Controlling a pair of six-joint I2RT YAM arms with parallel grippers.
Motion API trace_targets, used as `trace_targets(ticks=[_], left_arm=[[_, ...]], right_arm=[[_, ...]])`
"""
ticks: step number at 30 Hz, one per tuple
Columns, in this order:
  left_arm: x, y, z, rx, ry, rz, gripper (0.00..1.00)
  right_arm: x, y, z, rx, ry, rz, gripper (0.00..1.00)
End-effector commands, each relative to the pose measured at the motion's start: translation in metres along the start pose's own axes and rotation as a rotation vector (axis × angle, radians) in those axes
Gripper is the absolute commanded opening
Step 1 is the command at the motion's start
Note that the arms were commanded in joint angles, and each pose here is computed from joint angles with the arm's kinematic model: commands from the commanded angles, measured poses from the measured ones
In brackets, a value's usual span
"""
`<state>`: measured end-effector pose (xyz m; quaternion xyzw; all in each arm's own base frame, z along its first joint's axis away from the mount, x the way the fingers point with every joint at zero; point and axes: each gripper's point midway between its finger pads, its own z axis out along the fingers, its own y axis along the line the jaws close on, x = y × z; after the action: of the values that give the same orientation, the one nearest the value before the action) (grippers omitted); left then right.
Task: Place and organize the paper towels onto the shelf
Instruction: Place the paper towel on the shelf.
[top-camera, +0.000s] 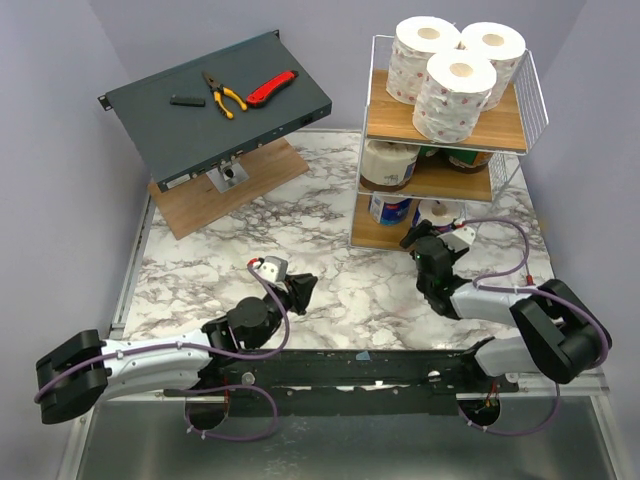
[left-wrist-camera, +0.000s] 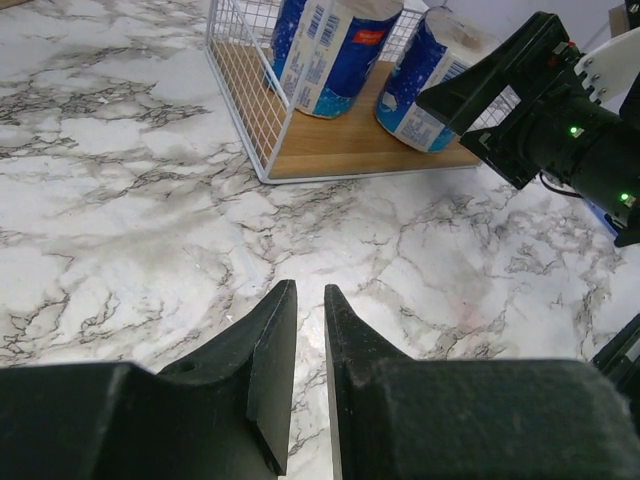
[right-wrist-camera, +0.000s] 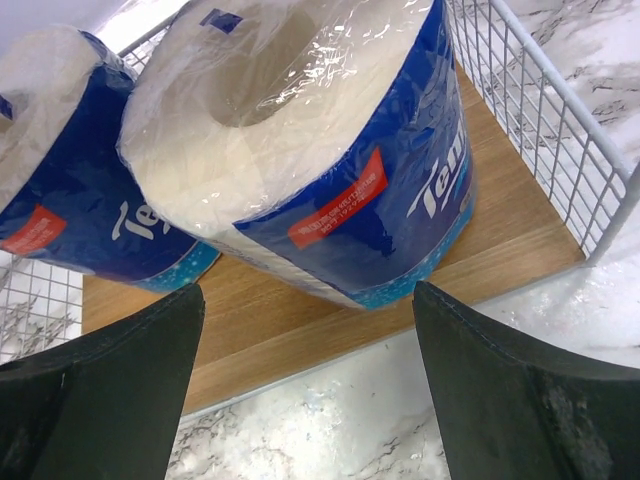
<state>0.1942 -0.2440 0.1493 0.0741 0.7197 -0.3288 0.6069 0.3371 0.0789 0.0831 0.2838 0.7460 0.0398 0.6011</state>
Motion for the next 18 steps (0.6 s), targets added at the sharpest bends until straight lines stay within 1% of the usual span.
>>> trace_targets(ticks=[1,18], left_arm=[[0.001,0.006,-0.004,-0.015,-0.005,0.002,0.21],[0.010,0.012,-0.010,-0.021,0.012,-0.006,0.21]], right_arm=[[-0.014,0.007,0.009,0.023,-0.080,0.018,0.88],[-0.019,0.018,0.032,0.017,-0.174,-0.021,0.87]])
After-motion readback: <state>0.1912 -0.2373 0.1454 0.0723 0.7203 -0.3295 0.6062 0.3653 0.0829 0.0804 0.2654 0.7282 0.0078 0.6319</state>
